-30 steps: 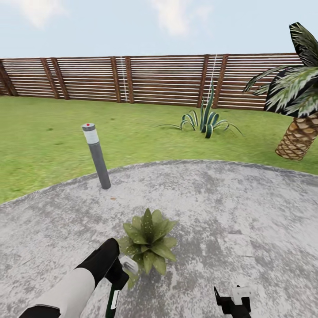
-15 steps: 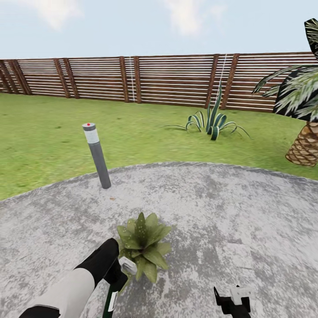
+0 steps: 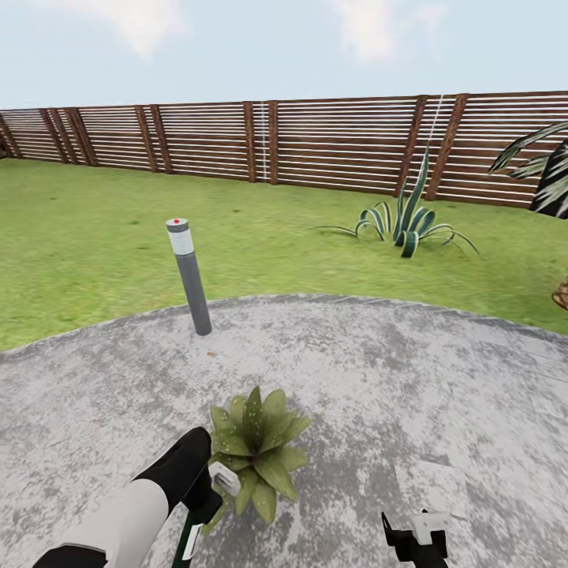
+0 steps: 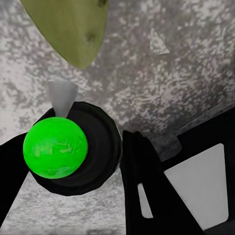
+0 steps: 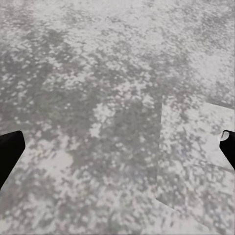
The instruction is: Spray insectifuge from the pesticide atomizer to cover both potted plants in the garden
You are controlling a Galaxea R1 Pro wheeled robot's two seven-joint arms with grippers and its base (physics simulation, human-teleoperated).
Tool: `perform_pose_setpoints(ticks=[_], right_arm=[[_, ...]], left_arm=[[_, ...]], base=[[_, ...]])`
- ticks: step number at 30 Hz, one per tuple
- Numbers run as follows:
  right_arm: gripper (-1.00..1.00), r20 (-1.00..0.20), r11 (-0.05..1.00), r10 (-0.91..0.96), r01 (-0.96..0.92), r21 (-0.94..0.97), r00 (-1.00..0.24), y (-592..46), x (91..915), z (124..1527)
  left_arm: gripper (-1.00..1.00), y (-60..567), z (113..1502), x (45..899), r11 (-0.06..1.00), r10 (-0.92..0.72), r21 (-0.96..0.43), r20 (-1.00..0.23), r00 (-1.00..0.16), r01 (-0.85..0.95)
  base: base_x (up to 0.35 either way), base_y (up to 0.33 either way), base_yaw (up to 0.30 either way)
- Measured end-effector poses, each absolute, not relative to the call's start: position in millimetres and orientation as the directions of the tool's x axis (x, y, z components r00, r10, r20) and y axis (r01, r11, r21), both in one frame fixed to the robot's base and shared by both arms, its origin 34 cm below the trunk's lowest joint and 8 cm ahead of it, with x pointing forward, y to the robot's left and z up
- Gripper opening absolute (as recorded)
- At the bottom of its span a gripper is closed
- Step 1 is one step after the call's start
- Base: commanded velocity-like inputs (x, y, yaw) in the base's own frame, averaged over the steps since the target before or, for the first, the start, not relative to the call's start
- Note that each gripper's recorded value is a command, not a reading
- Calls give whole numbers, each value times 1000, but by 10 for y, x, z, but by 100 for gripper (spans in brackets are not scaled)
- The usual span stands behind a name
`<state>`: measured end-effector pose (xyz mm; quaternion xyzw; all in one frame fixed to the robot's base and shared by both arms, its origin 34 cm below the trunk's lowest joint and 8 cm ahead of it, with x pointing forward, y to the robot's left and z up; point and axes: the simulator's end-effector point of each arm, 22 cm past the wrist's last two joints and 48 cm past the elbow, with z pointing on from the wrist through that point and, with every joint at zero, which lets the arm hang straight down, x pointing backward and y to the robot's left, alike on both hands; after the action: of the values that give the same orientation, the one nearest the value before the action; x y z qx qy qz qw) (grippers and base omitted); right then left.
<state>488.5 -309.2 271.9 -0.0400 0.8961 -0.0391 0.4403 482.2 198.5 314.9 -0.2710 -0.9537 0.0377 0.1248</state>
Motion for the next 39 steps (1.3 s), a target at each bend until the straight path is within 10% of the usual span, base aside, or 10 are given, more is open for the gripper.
perform_pose_setpoints(ticks=[39], right_arm=[[100, -786, 994, -106, -37, -105, -609, -3093, 4886, 2719]], left_arm=[[-100, 1963, 3158, 4844, 851, 525, -142, 209, -825, 506]], base=[[-32, -221, 196]])
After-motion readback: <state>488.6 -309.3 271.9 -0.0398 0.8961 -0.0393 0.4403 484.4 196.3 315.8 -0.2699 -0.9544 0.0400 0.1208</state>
